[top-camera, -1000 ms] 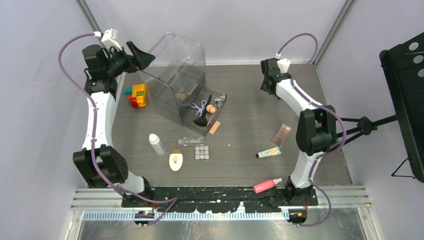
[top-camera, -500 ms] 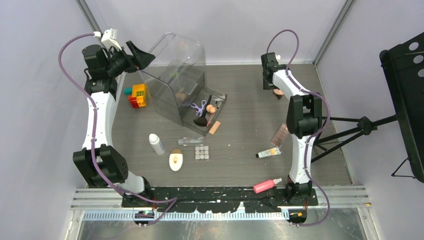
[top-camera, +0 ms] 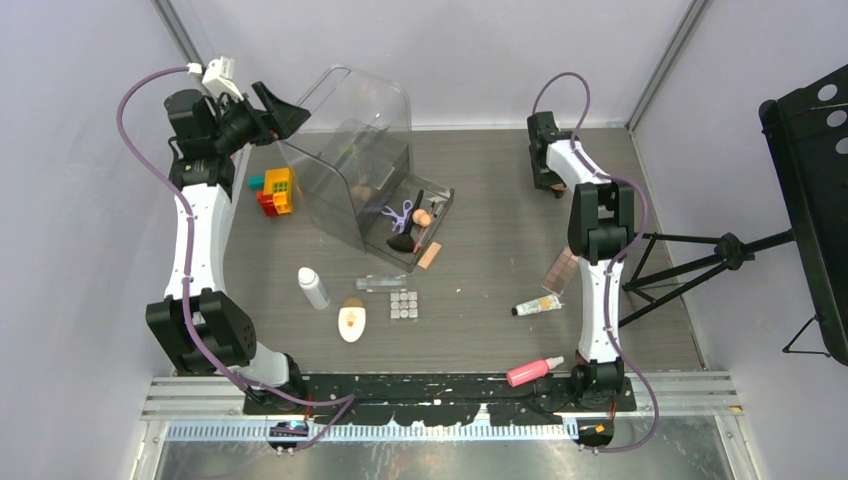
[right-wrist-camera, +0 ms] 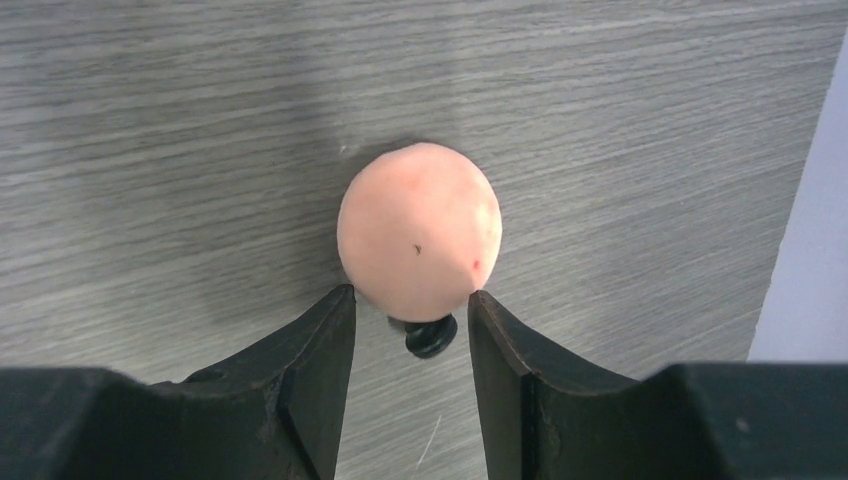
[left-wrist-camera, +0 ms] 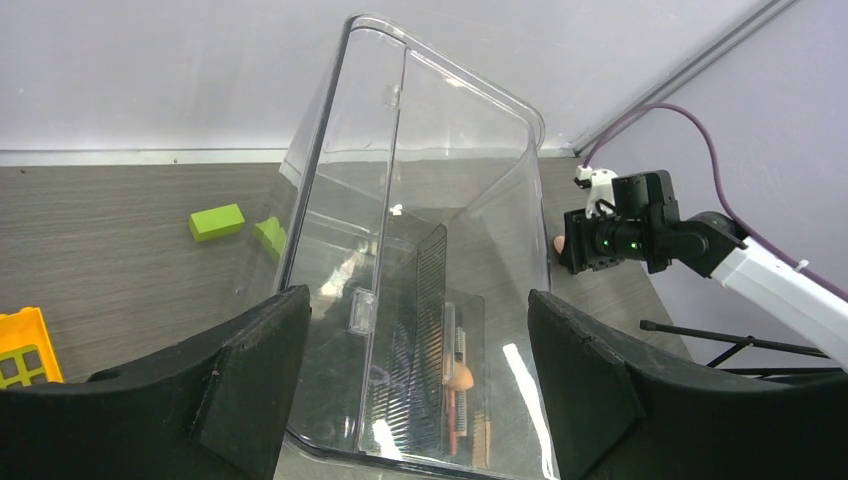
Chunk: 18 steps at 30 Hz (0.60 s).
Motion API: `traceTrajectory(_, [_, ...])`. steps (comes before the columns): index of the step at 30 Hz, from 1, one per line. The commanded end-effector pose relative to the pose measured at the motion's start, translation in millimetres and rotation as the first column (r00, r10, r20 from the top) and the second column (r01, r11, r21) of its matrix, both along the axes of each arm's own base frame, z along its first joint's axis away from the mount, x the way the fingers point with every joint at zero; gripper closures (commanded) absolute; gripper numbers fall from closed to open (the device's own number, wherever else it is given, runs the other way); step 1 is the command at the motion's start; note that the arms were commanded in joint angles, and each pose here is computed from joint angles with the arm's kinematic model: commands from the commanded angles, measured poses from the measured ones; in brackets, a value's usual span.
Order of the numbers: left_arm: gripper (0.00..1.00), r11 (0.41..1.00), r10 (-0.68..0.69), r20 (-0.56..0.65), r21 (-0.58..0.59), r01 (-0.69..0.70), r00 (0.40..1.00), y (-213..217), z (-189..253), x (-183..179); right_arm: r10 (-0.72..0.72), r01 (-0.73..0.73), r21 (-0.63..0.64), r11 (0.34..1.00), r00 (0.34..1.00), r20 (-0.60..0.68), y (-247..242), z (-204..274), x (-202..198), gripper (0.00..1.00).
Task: Organize the makeup
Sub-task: Pick up the makeup tool from the center of the board.
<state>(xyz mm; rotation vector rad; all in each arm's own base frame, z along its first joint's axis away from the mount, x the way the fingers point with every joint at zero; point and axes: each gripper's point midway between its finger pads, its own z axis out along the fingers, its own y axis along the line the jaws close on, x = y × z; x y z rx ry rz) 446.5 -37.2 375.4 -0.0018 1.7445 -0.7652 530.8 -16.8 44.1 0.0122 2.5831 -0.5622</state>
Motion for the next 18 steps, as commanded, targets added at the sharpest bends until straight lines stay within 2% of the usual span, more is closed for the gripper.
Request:
traceTrajectory(1, [0.18,1.0,-0.015,-0.059,-0.022,0.014,0.998,0.0,-16.6,-1.5,0.033,-0.033,-0.006,0.999,0.999,0.015,1.5,9.5,14.1,0.5])
traceTrajectory(4, [0.18,1.0,-0.012,-0.06,-0.022,0.011,0.998,1.3,-17.1,-1.4,0.038,-0.038,-0.01,0.999,0.999,0.008,1.5,5.8,15.4,0.52])
traceTrajectory(12, [0.18,1.0,-0.005,-0.058,-0.022,0.003,0.998,4.5,-16.4,-1.5,0.037,-0.037,-0.011,0.999,0.999,-0.003,1.4,1.0,15.0,0.71])
traceTrajectory(18, [0.18,1.0,-0.007,-0.059,-0.026,0.006,0.998,4.3,-16.2,-1.5,0.023,-0.023,0.01,1.0,0.998,0.056,4.0,28.3,20.3,0.79])
